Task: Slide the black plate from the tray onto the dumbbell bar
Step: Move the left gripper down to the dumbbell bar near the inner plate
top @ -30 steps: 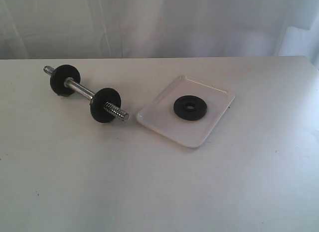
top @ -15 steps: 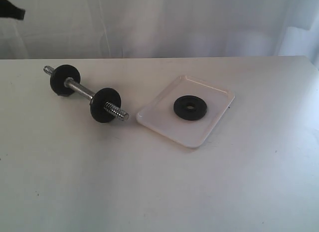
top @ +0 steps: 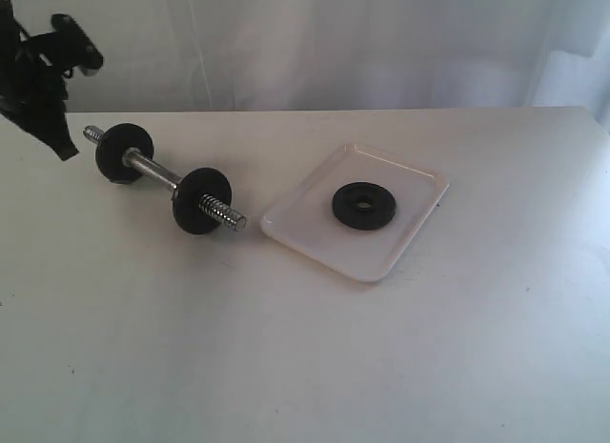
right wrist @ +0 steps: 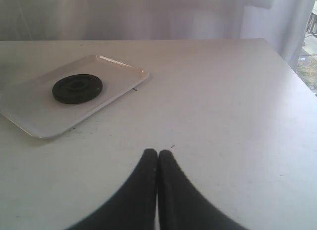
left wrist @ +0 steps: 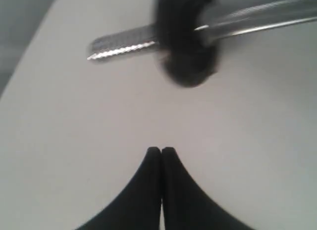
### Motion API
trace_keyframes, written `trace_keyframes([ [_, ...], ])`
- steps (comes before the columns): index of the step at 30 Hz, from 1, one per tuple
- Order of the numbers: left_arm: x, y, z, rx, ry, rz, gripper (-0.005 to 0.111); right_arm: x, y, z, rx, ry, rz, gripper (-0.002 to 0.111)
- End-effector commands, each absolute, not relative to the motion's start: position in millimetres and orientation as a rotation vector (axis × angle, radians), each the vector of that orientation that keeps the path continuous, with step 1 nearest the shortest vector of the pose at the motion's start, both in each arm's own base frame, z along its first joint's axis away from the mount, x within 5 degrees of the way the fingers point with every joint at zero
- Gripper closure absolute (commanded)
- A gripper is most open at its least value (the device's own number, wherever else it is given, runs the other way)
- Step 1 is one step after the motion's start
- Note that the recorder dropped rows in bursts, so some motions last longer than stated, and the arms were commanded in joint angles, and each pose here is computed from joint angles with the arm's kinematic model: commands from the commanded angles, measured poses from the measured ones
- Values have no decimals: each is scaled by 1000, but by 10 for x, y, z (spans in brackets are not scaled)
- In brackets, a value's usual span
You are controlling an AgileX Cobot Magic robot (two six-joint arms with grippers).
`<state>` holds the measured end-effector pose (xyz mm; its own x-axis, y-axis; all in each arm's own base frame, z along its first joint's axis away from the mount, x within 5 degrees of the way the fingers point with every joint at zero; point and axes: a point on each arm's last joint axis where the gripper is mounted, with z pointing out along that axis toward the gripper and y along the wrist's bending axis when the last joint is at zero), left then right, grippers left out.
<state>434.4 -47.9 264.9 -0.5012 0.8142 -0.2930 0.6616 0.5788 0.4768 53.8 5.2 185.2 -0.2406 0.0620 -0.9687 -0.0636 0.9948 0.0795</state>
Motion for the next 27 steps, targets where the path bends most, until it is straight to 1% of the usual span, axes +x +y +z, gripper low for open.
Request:
trace_keyframes([
  [1, 4213, -844, 2836, 1675, 2056, -35, 107, 539, 46, 1847, 0, 1801, 107, 108],
  [2, 4167, -912, 2851, 1826, 1926, -104, 107, 539, 46, 1847, 0, 1801, 107, 108],
  [4, 4102, -985, 2843, 2098, 1638, -132, 107, 539, 46, 1847, 0, 1801, 107, 108],
  [5, 4085, -1040, 2832, 2173, 1543, -122, 107, 539, 46, 1847, 0, 1801, 107, 108],
  [6, 4091, -1077, 2820, 2202, 1499, -98, 107, 539, 46, 1847, 0, 1801, 107, 108],
  [11, 4211, -1238, 2703, 2191, 1458, 30, 107, 539, 46, 1847, 0, 1801, 107, 108],
  [16, 4287, -1256, 2605, 2209, 1446, 106, 107, 539, 46, 1847, 0, 1801, 107, 108],
  [20, 4308, -1242, 2537, 2237, 1452, 117, 107, 539, 46, 1847, 0, 1801, 107, 108],
  [27, 4372, -1255, 2328, 2256, 1477, 84, 107, 539, 46, 1847, 0, 1801, 107, 108],
])
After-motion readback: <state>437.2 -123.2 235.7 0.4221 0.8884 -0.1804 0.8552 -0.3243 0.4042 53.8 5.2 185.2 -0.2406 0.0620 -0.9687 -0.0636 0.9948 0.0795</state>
